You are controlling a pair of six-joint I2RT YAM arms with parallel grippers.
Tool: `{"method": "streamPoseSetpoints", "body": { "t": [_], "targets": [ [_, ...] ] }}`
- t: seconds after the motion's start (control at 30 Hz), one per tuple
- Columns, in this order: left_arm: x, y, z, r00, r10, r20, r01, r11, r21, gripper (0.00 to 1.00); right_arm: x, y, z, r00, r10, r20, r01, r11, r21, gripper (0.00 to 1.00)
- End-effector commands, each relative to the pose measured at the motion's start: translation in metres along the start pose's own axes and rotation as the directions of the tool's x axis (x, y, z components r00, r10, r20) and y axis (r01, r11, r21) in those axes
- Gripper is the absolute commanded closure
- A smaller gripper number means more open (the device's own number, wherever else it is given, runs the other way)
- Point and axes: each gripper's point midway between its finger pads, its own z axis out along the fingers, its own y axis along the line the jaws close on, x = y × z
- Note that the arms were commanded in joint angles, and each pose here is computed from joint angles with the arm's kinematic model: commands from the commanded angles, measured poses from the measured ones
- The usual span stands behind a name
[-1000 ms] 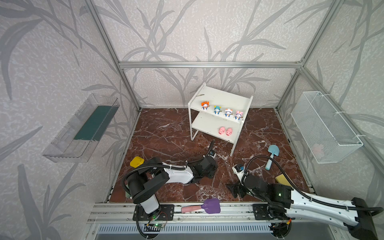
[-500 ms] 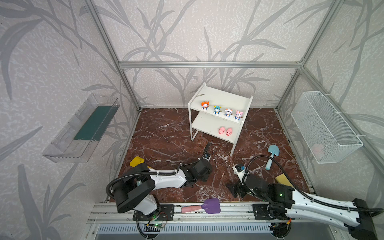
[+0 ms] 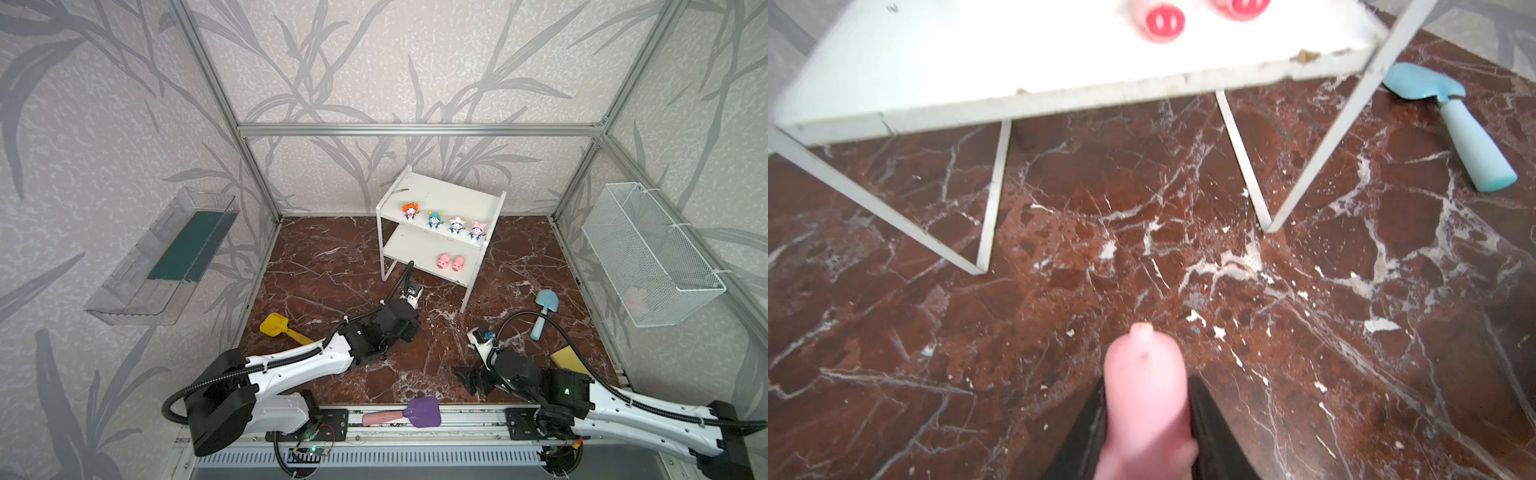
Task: Place and organize the plastic toys onto the shelf
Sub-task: 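Lift the pink pig with the left gripper toward the lower shelf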
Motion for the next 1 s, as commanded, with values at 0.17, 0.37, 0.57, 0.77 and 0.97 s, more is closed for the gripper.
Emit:
{"method": "streamPoseSetpoints", "body": {
  "t": [0.17,0.37,0.57,0.77,0.97],
  "targets": [
    [-0.066,0.01,0.003,0.984,-0.016,0.178,-0.001,0.996,0.093,0.68,-0.01,-0.001,-0.008,1.0,-0.008,0.025,0.007,1.0,0.01,0.07],
    [-0.089,0.013,0.011,0.969,-0.02,0.248,-0.011,0.993,0.121,0.68,-0.009,-0.002,-0.008,1.0,-0.008,0.027,0.008,1.0,0.017,0.07],
    [-0.101,0.017,0.026,0.959,-0.036,0.282,0.001,0.992,0.124,0.68,-0.009,-0.002,-0.008,1.0,-0.012,0.024,0.012,1.0,0.018,0.07],
    [-0.112,0.019,0.043,0.952,-0.045,0.302,0.006,0.992,0.128,0.67,-0.008,-0.003,-0.008,1.0,-0.015,0.026,0.014,1.0,0.021,0.07],
    [-0.122,0.02,0.057,0.949,-0.053,0.31,0.011,0.991,0.133,0.67,-0.006,-0.006,-0.009,1.0,-0.011,0.028,0.01,1.0,0.024,0.07]
  ]
}}
